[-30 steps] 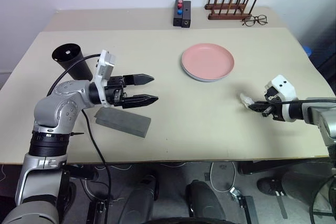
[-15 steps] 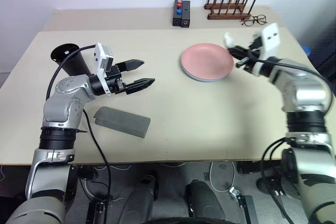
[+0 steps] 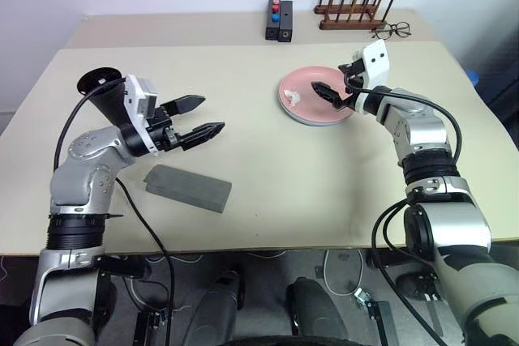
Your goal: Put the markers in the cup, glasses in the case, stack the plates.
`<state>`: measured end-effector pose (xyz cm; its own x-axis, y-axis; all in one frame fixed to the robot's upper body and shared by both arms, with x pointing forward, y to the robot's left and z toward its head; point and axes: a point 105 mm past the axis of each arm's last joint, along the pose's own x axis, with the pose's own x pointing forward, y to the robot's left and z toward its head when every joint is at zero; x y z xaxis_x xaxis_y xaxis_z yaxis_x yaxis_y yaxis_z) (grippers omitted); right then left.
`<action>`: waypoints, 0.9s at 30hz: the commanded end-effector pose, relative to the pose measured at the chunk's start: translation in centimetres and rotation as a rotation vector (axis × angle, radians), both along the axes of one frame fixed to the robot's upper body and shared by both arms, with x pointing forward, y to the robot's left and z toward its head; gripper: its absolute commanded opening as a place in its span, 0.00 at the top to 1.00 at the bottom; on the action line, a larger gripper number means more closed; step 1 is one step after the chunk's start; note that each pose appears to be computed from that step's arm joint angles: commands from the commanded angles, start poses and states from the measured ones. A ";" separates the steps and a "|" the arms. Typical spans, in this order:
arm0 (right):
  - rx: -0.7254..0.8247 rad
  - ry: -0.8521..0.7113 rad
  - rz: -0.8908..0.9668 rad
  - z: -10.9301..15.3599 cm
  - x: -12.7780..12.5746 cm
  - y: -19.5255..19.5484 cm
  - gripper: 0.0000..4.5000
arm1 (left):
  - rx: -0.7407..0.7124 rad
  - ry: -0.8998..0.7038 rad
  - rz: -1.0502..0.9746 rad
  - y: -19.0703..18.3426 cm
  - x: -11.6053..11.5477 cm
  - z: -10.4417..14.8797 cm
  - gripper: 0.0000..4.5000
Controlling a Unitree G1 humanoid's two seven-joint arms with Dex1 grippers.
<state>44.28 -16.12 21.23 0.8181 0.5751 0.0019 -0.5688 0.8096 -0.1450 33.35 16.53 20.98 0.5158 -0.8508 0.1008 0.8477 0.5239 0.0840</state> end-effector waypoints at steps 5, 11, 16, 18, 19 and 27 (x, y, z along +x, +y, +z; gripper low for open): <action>-0.036 -0.153 0.337 2.1 -6.6 1.3 0.02 | 0.005 -0.039 0.008 3.4 -2.6 1.2 0.00; -0.088 -0.005 0.500 1.3 -12.9 -0.7 0.02 | 0.038 0.057 -0.007 6.3 -5.9 -0.2 0.00; -0.188 0.045 0.504 -0.2 -14.7 -2.4 0.02 | 0.045 0.147 -0.044 6.2 -7.8 -1.1 0.00; -0.223 0.045 0.502 -0.5 -15.1 -3.0 0.02 | 0.057 0.153 -0.055 6.2 -8.4 -1.5 0.00; -0.241 0.053 0.500 -0.8 -15.1 -3.0 0.02 | 0.057 0.162 -0.045 6.5 -8.5 -1.7 0.00; -0.298 0.083 0.542 -1.9 -15.8 -2.8 0.02 | 0.072 0.161 -0.042 6.7 -8.8 -3.2 0.00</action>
<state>28.93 -19.15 18.90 0.4144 0.8717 -0.2615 -0.9055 0.3660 -0.2149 24.81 23.07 17.63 0.4812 -0.8756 -0.0421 0.8740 0.4830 -0.0532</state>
